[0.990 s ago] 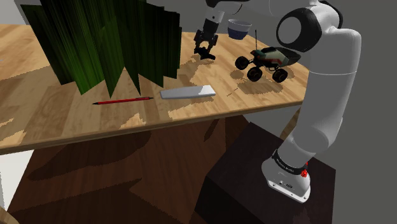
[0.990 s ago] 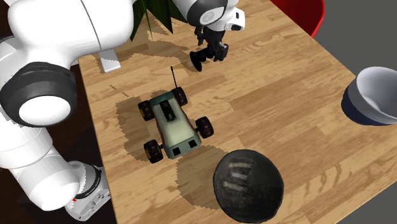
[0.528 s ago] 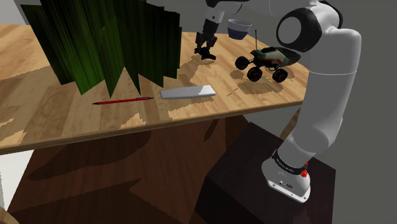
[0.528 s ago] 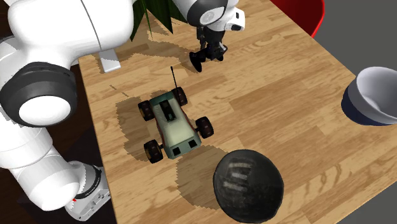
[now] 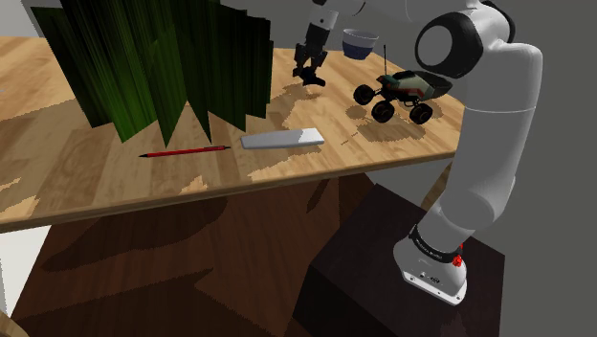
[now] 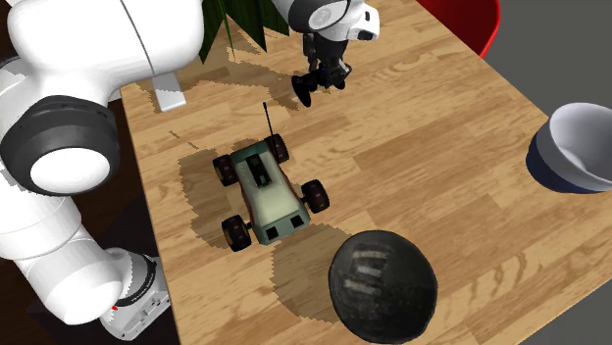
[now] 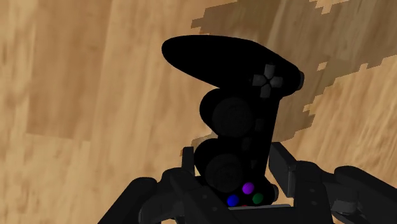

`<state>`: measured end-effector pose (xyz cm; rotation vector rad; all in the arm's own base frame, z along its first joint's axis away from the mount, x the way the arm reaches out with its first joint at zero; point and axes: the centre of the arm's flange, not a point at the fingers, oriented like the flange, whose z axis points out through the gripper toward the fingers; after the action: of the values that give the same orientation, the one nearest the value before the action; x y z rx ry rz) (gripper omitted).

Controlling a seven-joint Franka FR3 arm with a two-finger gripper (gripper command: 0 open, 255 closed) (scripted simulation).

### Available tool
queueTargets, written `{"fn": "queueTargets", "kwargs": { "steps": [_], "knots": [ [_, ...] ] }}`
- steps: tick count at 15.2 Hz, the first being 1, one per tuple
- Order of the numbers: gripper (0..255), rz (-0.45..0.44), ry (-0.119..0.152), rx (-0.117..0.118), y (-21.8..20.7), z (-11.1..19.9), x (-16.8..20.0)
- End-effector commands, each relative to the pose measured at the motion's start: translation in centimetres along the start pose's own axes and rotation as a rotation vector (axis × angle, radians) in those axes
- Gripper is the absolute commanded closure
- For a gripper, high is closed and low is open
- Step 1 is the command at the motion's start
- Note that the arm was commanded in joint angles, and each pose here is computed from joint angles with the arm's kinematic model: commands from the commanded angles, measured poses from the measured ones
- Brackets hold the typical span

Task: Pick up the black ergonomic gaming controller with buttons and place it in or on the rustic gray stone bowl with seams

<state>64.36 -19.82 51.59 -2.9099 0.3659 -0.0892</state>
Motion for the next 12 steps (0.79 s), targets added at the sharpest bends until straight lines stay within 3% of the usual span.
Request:
{"fn": "queueTargets", "kwargs": {
  "steps": [1, 12],
  "knots": [
    [255, 0.0, 0.0, 0.0, -0.2, -1.1, 0.0],
    [255, 0.0, 0.0, 0.0, -1.4, -6.7, 0.2]
  ]
}}
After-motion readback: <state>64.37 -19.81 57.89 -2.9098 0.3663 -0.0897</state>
